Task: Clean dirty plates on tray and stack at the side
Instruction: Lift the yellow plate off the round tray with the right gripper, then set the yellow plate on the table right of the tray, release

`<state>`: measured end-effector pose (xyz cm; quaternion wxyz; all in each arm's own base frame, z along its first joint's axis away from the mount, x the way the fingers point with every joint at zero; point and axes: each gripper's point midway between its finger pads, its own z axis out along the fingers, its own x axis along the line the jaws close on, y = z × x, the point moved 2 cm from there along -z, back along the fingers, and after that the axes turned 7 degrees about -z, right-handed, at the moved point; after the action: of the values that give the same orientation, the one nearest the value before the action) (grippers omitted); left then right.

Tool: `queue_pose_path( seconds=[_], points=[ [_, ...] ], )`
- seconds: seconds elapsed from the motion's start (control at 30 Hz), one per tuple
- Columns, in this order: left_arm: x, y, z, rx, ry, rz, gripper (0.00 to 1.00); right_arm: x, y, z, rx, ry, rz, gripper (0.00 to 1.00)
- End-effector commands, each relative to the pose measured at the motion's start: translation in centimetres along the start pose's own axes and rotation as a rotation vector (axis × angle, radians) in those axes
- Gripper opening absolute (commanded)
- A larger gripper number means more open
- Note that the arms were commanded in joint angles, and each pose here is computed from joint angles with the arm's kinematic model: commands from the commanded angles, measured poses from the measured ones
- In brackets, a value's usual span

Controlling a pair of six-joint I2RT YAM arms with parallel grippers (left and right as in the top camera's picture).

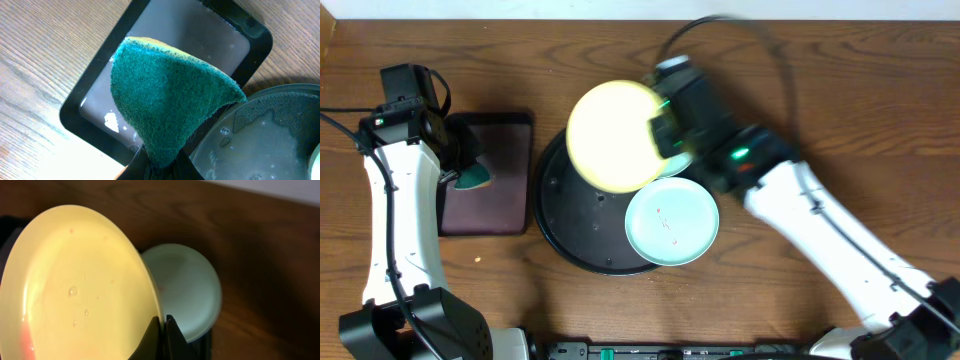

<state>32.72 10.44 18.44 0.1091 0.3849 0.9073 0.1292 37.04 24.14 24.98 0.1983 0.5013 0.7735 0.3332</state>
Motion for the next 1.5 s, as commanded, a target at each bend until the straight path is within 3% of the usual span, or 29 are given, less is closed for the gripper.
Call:
queue_pose_path(
  seconds=[0.0,0.23,0.5,0.67,1.1,1.47],
  points=[
    [0.4,-0.1,0.3,0.007,0.019,0.002,0.07,-1.8,-0.1,-0.4,0.050,0.162,0.144,0.01],
    [0.4,-0.1,0.3,0.007,0.019,0.002,0.07,-12.0,-2.0,-1.2,0.108,0.110,0.376,0.01],
    [0.4,-0.1,0.3,0.007,0.019,0.002,0.07,-23.1,-5.6,-3.2,0.111,-0.086,0.575,0.01],
    [0.4,-0.1,0.3,0.006,0.019,0.002,0.07,-26.7,-9.1,-2.8,0.165,-0.144,0.679,0.01],
    [0.4,-0.1,0.3,0.006,0.019,0.002,0.07,-26.8,-17.6,2.0,0.375,-0.141,0.714,0.01],
    [0.4,-0.1,0.3,0.006,0.019,0.002,0.07,-25.7,-21.8,5.3,0.360,-0.161,0.579,0.01]
  ],
)
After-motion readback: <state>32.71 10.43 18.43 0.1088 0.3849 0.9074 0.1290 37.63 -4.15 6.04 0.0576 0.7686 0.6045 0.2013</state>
